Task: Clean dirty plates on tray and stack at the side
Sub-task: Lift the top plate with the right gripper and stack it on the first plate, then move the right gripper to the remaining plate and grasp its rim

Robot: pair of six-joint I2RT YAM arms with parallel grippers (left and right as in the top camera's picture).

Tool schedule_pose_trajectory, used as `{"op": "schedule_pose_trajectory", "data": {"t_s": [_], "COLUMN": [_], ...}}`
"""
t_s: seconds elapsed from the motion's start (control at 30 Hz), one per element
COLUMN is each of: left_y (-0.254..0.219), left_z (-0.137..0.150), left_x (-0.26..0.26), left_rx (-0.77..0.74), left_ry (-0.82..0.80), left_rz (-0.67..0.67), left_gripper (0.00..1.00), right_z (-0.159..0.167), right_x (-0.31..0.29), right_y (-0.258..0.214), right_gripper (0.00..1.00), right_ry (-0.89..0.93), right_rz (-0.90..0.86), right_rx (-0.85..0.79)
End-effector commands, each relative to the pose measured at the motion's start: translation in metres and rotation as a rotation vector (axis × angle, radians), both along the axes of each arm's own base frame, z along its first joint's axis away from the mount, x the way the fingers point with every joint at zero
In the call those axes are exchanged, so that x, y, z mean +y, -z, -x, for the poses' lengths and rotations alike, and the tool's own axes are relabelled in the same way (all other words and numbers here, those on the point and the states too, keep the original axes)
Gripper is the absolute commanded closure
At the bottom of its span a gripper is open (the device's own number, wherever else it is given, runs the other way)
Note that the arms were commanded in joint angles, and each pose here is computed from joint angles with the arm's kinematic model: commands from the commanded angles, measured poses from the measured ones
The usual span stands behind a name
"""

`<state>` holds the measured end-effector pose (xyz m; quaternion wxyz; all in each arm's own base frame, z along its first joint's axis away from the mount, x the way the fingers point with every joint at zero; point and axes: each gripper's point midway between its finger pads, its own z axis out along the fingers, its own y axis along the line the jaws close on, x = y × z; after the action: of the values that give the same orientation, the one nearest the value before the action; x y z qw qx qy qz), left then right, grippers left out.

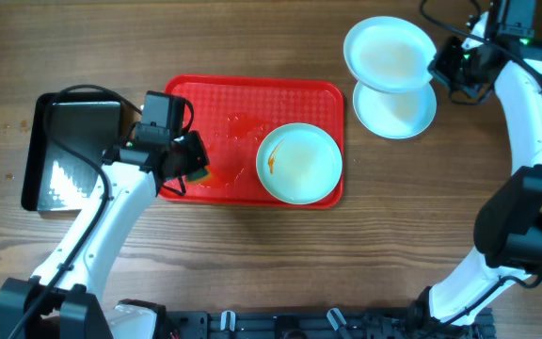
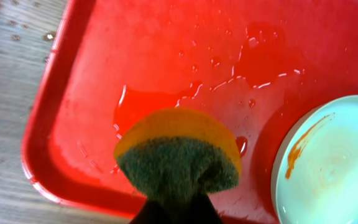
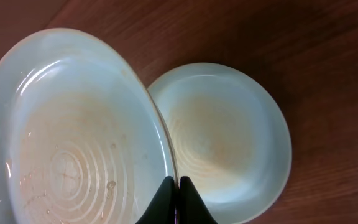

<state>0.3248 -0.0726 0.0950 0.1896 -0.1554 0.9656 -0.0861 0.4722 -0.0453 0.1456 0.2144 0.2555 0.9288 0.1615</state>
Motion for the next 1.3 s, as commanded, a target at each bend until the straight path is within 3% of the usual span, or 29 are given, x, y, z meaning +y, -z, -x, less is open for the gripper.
{"op": "schedule_pose_trajectory", "data": {"t_s": [0.0, 0.3, 0.57, 0.67, 0.7, 0.87, 1.03, 1.27], "left_y": [0.015, 0.016, 0.015, 0.014, 0.014, 0.014, 0.014, 0.014], "left_z": [0.002, -0.003, -0.005, -0.006, -0.007, -0.007, -0.007, -0.007], "left_x": [-0.008, -0.016, -0.016, -0.017, -0.017, -0.017, -0.017, -0.017], "left_rx": [0.005, -0.026, -0.034, -0.040, -0.043, -0.043, -0.044, -0.043], "left_ry": [0.003, 0.022, 0.023, 0.023, 0.023, 0.023, 0.023, 0.023], "left_rz": [0.052, 0.097, 0.098, 0.100, 0.100, 0.101, 0.101, 0.101], "left_gripper": [0.96, 0.96, 0.96, 0.96, 0.96, 0.96, 0.96, 0.96], "right_z": [0.004, 0.016, 0.032, 0.033, 0.032, 0.055, 0.113, 0.163], "right_x": [-0.016, -0.062, -0.063, -0.039, -0.024, 0.031, 0.130, 0.168], "right_y": [0.000, 0.011, 0.055, 0.058, 0.055, 0.059, 0.068, 0.095], "right_gripper": [0.96, 0.96, 0.96, 0.50, 0.47, 0.45, 0.41, 0.45], "right_ry": [0.015, 0.165, 0.203, 0.089, 0.028, -0.097, -0.430, -0.265], "right_rz": [-0.030, 0.153, 0.155, 0.072, 0.007, -0.075, -0.008, 0.072], "right_rx": [-0.002, 0.069, 0.134, 0.126, 0.111, 0.210, 0.402, 0.607]}}
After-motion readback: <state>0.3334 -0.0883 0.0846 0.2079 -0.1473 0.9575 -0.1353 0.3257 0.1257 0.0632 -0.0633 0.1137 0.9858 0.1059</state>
